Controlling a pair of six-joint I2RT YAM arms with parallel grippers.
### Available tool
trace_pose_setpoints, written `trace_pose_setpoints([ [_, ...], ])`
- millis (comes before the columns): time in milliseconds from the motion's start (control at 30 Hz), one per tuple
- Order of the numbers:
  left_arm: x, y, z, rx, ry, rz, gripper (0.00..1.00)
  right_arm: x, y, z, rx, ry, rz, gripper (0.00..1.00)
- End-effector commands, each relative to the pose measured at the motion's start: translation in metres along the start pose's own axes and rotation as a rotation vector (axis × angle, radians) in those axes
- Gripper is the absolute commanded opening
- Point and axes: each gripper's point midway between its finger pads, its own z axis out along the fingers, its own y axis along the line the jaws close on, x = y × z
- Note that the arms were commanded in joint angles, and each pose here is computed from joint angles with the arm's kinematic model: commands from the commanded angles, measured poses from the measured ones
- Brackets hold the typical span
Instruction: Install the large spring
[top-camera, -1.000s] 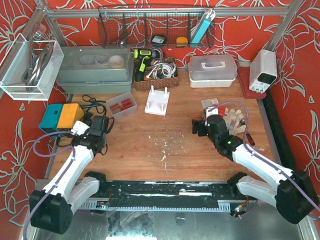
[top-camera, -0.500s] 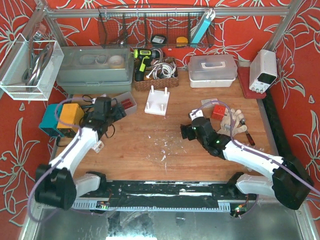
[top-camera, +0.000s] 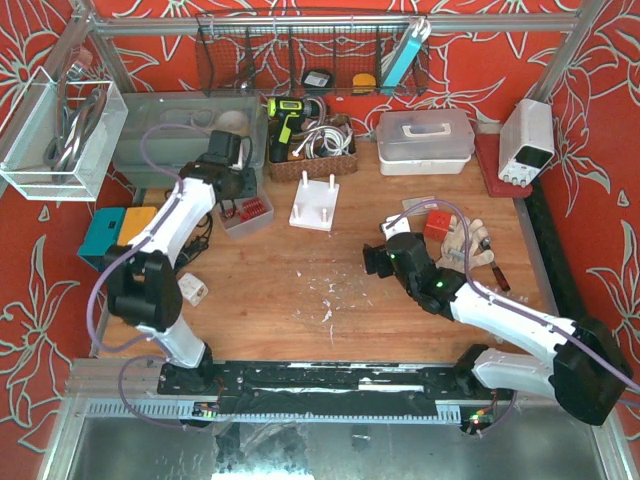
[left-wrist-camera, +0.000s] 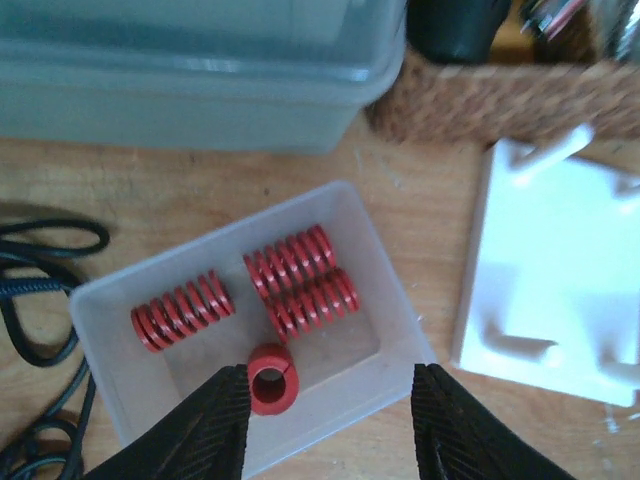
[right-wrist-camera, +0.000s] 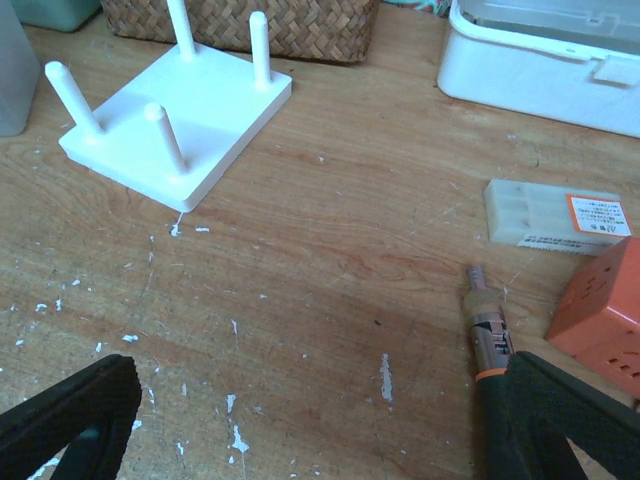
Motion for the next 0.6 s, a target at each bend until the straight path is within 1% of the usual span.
trace_pose_setpoints([
  [0,0.044,0.012,0.027,-0.054,0.241,0.106,0.46,-0.008,-0.004,-0.007,0.014,-0.029,0.004,0.99],
  [33,0.048,0.012,0.031,-0.054,0.265,0.114,0.44,-0.008,-0.004,-0.008,0.013,-0.034,0.007,0.99],
  [100,0.055,0.014,0.04,-0.063,0.299,0.128,0.43,-0.008,-0.005,-0.009,0.016,-0.037,0.01,0.99],
  [333,0.057,0.014,0.053,-0.073,0.325,0.142,0.49,-0.009,-0.006,-0.011,0.015,-0.043,0.01,0.99],
  [467,0.067,0.016,0.065,-0.079,0.365,0.154,0.49,-0.011,-0.006,-0.012,0.014,-0.048,0.012,0.99],
  [567,0.067,0.021,0.069,-0.109,0.373,0.159,0.49,-0.011,-0.006,-0.012,0.017,-0.049,0.011,0.99],
])
